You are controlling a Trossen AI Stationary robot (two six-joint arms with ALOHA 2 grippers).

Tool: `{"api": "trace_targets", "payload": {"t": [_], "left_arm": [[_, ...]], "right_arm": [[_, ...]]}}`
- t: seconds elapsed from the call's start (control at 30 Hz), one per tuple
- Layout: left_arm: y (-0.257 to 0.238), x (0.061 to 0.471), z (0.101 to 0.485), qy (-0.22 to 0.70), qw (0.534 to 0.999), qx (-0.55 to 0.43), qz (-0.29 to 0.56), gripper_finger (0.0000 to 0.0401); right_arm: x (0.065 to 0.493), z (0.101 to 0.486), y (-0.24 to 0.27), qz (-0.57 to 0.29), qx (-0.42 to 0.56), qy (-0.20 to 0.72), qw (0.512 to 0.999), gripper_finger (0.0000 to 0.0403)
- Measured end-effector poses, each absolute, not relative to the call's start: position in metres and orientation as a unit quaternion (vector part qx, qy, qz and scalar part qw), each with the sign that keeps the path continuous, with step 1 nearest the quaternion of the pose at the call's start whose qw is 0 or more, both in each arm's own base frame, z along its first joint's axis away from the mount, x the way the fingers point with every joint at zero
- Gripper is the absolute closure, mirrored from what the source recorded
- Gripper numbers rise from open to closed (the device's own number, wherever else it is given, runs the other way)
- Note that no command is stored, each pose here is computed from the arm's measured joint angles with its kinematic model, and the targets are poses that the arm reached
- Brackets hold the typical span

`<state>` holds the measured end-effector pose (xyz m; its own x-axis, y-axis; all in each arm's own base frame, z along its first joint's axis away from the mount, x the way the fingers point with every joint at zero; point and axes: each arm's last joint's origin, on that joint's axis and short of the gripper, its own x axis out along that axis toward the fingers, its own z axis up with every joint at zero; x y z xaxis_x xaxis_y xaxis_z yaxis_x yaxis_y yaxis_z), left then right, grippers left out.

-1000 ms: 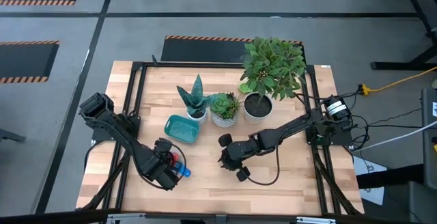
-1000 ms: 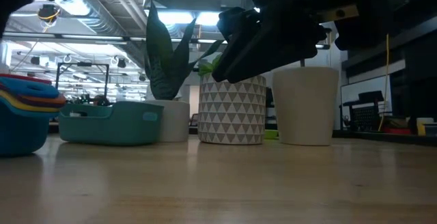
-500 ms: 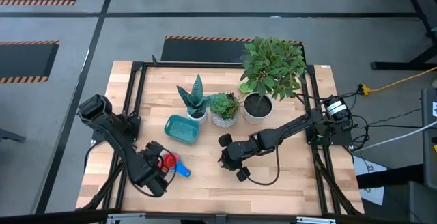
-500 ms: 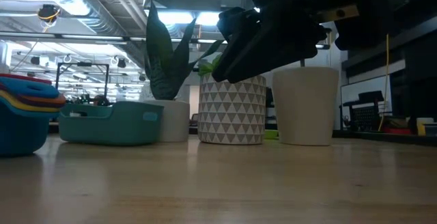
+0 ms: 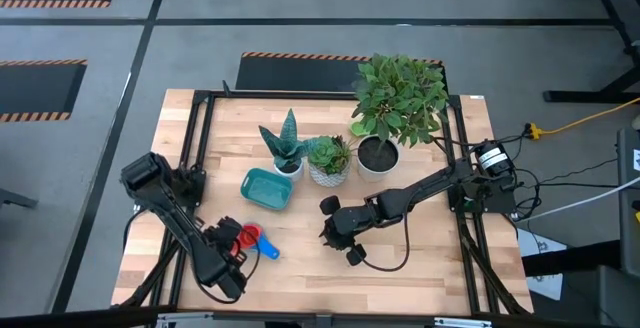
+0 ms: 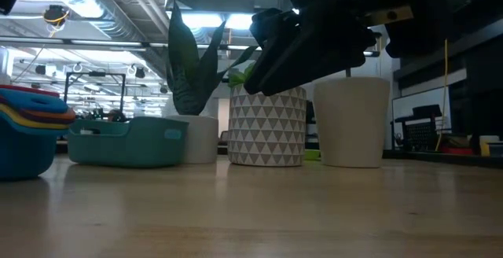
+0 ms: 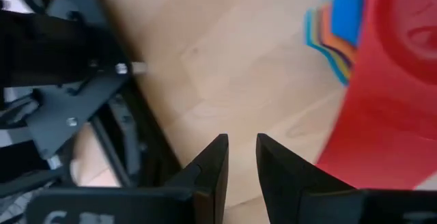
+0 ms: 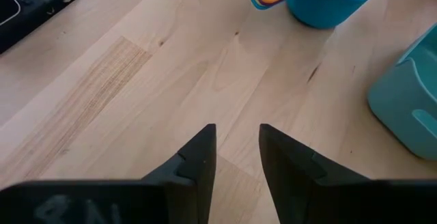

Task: Nest measuring cups in basket
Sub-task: Stack the red measuring cup into the blue measuring cup

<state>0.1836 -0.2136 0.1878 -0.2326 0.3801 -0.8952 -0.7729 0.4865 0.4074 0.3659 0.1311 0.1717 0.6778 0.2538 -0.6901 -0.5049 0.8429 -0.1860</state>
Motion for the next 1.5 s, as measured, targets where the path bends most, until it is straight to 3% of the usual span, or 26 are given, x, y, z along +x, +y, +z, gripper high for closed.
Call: {"api": "trace_targets", "payload": {"t": [0.57, 1.07, 1.5], "left_arm": [[-0.228, 0.196, 0.197, 0.626, 0.629, -0.205, 0.413, 0.0332], [-0.236, 0.226, 0.207, 0.512, 0.73, -0.271, 0.361, 0.0332], [-0.252, 0.212, 0.248, 0.573, 0.72, -0.223, 0.322, 0.0332]], "right_arm": [[0.366, 0.172, 0.131, 0.211, -0.184, 0.341, 0.897, 0.0286], [0.366, 0.172, 0.131, 0.211, -0.184, 0.34, 0.898, 0.0286], [0.379, 0.191, 0.137, 0.219, -0.163, 0.222, 0.936, 0.0286]]}}
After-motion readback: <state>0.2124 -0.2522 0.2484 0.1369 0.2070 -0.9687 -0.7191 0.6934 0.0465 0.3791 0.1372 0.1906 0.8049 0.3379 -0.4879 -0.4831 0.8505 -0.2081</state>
